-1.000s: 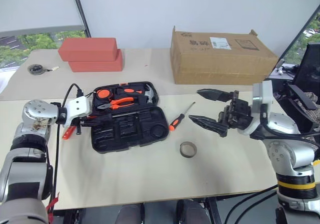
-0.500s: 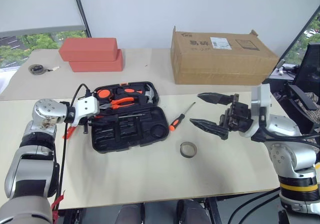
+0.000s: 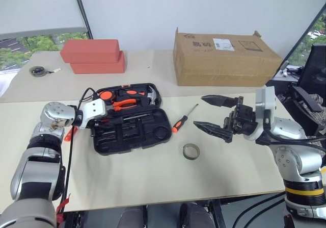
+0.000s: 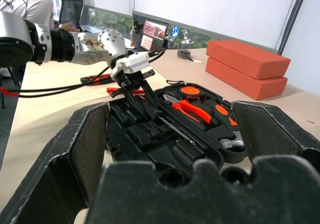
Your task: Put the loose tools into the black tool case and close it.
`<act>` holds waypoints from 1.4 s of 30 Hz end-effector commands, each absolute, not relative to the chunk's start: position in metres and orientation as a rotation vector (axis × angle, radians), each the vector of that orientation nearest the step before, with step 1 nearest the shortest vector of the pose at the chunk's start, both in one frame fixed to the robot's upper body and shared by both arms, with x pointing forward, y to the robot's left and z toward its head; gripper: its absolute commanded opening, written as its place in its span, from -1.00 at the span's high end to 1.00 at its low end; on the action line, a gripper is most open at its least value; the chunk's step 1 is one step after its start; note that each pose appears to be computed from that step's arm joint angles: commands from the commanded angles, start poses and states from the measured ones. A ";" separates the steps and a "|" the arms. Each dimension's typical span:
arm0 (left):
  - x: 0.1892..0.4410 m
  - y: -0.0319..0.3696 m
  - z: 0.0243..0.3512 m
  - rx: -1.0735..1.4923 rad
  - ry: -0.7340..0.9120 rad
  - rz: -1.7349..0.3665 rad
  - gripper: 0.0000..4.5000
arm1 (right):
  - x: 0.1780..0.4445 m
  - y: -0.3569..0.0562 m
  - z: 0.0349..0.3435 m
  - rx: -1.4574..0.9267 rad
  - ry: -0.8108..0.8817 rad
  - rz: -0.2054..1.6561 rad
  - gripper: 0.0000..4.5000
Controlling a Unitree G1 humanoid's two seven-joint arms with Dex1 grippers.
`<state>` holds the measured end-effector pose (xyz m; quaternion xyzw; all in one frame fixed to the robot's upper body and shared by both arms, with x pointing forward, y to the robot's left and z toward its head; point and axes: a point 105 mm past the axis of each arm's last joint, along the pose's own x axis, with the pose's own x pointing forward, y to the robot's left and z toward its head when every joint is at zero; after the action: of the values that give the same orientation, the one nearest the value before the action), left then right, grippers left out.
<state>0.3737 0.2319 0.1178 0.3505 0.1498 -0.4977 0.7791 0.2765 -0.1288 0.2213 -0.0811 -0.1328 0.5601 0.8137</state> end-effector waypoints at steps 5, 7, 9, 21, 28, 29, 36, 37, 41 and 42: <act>0.377 0.228 0.119 0.772 0.327 -1.068 -0.12 | 0.271 -0.130 0.231 -0.204 -0.347 1.191 -1.00; 0.379 0.228 0.123 0.786 0.301 -1.054 -0.46 | 0.271 -0.130 0.230 -0.202 -0.348 1.191 -1.00; 0.382 0.227 0.135 0.749 0.249 -1.041 -0.79 | 0.272 -0.130 0.230 -0.202 -0.349 1.193 -1.00; 0.389 0.234 0.185 0.525 -0.009 -0.850 -0.56 | 0.272 -0.130 0.228 -0.196 -0.346 1.192 -1.00; 0.387 0.216 0.158 0.492 0.009 -0.808 0.59 | 0.274 -0.133 0.227 -0.201 -0.339 1.203 -1.00; 0.386 0.213 0.153 0.489 0.013 -0.808 0.73 | 0.275 -0.133 0.227 -0.203 -0.340 1.203 -1.00; 0.381 0.202 0.123 0.480 0.046 -0.764 0.97 | 0.273 -0.134 0.225 -0.207 -0.335 1.199 -1.00; 0.382 0.202 0.119 0.486 0.048 -0.749 0.97 | 0.272 -0.134 0.224 -0.206 -0.334 1.200 -1.00; 0.384 0.199 0.105 0.543 0.059 -0.706 0.97 | 0.272 -0.135 0.223 -0.204 -0.332 1.200 -1.00; 0.384 0.199 0.100 0.558 0.067 -0.697 0.97 | 0.272 -0.135 0.223 -0.203 -0.332 1.200 -1.00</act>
<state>0.3859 0.2002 0.1190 0.2506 0.0085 -0.3412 0.9060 0.2765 -0.1332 0.2119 -0.0777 -0.1287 0.5627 0.8129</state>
